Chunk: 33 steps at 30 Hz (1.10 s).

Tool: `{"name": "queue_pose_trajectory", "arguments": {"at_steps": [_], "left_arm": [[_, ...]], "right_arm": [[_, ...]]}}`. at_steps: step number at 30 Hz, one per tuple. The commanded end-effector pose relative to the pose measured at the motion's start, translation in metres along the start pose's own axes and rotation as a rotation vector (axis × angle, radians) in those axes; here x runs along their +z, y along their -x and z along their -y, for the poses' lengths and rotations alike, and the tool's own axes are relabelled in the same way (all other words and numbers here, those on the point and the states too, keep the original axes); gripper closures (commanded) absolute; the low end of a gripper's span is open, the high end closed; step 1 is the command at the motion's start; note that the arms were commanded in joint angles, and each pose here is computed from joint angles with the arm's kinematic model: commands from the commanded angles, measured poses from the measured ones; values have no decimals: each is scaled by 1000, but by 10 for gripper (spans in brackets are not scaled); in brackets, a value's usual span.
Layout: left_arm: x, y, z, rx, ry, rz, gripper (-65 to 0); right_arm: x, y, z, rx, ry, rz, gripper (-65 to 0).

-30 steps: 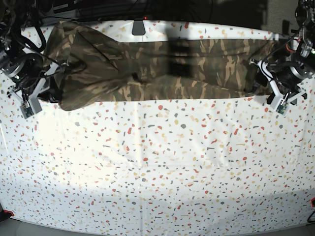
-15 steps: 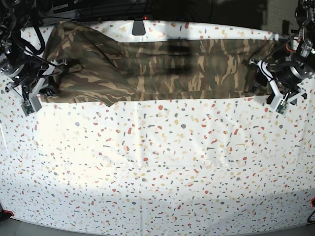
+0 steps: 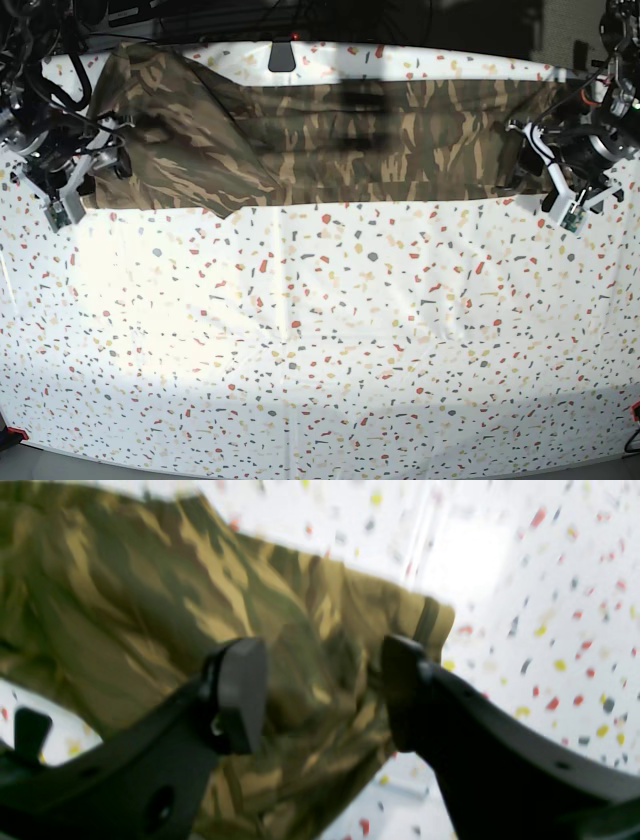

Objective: Fold the T-shirt properly
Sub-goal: 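Regrasp the strip ends with both grippers and push them toward the middle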

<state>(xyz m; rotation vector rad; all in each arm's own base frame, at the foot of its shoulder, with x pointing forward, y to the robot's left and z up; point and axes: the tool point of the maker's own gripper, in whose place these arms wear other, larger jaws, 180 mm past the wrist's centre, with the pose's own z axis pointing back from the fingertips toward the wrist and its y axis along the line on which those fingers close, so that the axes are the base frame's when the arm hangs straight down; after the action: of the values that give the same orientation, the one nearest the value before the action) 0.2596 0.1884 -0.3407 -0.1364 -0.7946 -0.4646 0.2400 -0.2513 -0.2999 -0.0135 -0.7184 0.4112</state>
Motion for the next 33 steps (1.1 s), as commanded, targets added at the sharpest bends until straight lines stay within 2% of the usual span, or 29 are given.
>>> {"name": "queue_pose_trajectory", "arguments": {"at_steps": [1,3,5,7,10,14,19,21,25,30,33], "left_arm": [[4,-13,-4,-20,-8,40,-363],[4,-10,-4,-18,-8,24,-363],[4,-5,0,1,12,4,-363],[4,-2,10,41,54,9,-363],[-2,14,25,109,77,-3,-363],[-14,46,48,212,103,-68,-363],[-30,79,66,314,118,-135,-362],[-38,100,66,341,104,-177,-362],[-58,133,56,405,94,-269,-362],[-87,130,37,461,87,-287,-362],[-99,125,22,444,60,-290,-362]], "right_arm": [[5,-13,5,17,15,48,-369],[5,-24,-1,0,-21,108,-369],[8,-36,-16,-40,-104,172,-369],[9,-38,-23,-54,-146,188,-369],[2,-25,-29,-30,-143,116,-369],[-19,1,-50,19,-120,0,-369],[-53,48,-87,71,-180,-149,-369],[-69,68,-85,60,-136,-207,-369],[-97,85,-69,31,-64,-256,-369],[-125,64,-44,-22,-28,-245,-369],[-135,45,-29,-34,-6,-221,-369]]}}
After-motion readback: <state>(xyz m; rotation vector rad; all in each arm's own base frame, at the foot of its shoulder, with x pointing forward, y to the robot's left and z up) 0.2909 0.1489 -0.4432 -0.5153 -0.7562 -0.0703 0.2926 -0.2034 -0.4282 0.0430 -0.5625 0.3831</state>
